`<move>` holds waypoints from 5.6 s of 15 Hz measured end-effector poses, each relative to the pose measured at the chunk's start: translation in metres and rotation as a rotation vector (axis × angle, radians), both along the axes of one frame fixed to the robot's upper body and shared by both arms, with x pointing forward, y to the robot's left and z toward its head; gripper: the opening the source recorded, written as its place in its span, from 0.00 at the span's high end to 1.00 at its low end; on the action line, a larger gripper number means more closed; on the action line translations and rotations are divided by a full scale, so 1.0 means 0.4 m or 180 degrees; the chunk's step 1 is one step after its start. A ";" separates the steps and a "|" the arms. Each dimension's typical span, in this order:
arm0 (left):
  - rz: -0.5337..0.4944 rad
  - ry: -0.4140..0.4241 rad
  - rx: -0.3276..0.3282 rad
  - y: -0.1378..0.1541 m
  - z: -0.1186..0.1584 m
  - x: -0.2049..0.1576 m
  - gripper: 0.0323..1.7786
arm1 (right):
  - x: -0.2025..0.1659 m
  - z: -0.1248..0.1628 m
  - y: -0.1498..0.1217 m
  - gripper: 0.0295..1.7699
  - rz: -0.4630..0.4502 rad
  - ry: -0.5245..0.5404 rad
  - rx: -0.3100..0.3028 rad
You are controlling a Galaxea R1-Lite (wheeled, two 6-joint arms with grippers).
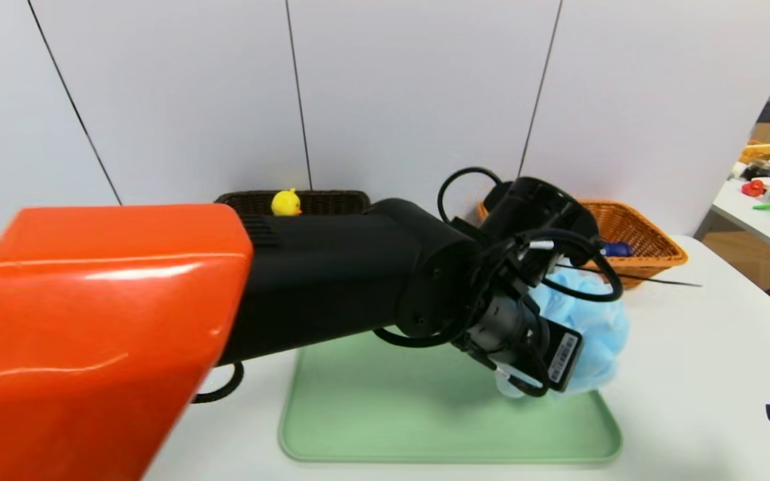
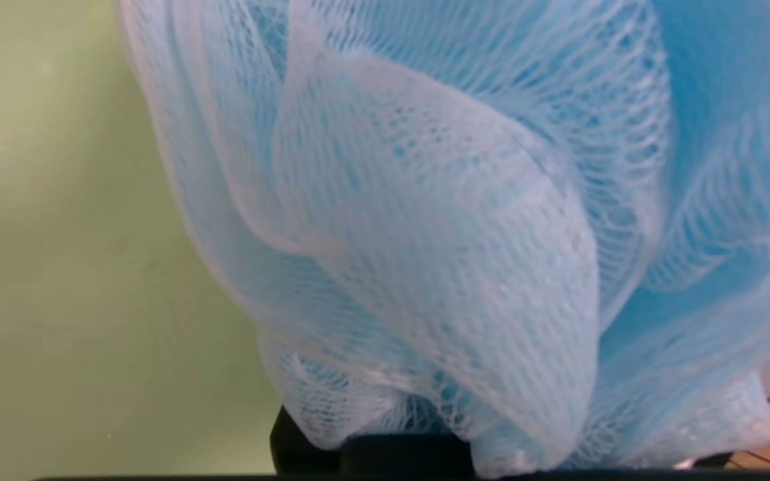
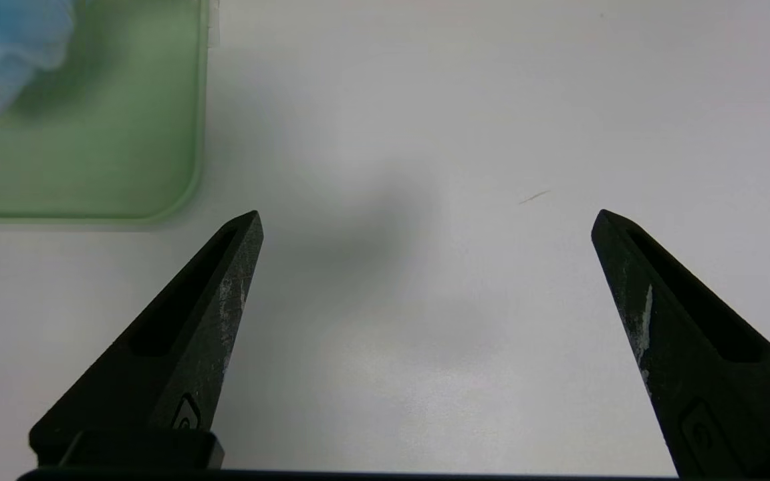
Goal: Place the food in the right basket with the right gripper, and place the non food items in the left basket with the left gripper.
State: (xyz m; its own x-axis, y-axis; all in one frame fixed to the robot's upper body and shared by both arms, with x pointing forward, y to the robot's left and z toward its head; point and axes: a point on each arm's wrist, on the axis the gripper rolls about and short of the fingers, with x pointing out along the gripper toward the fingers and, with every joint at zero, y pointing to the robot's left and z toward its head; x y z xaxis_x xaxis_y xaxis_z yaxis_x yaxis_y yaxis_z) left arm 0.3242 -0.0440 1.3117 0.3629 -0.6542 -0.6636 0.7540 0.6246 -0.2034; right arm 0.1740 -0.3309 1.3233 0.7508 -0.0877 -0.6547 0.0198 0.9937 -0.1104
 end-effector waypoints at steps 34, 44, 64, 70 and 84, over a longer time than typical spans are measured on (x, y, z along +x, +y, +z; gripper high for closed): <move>0.2486 -0.0819 0.0007 0.607 0.183 0.370 0.19 | -0.004 -0.005 0.000 0.04 0.0027 0.0002 0.0003; 0.3087 -0.1001 0.0124 0.794 0.361 -0.062 0.08 | -0.039 0.013 -0.008 0.04 -0.0011 -0.0361 -0.0076; 0.3997 -0.2202 -0.0319 0.960 0.007 -0.658 0.05 | -0.278 -0.030 -0.018 0.04 -0.0136 -0.1744 0.0036; 0.3705 -0.2871 -0.0434 0.957 -0.064 -0.712 0.05 | -0.305 0.022 -0.009 0.04 0.0219 -0.3055 -0.0311; 0.3543 -0.3027 -0.0352 0.955 -0.161 -0.721 0.05 | -0.270 -0.131 -0.008 0.04 0.0627 -0.3164 -0.0361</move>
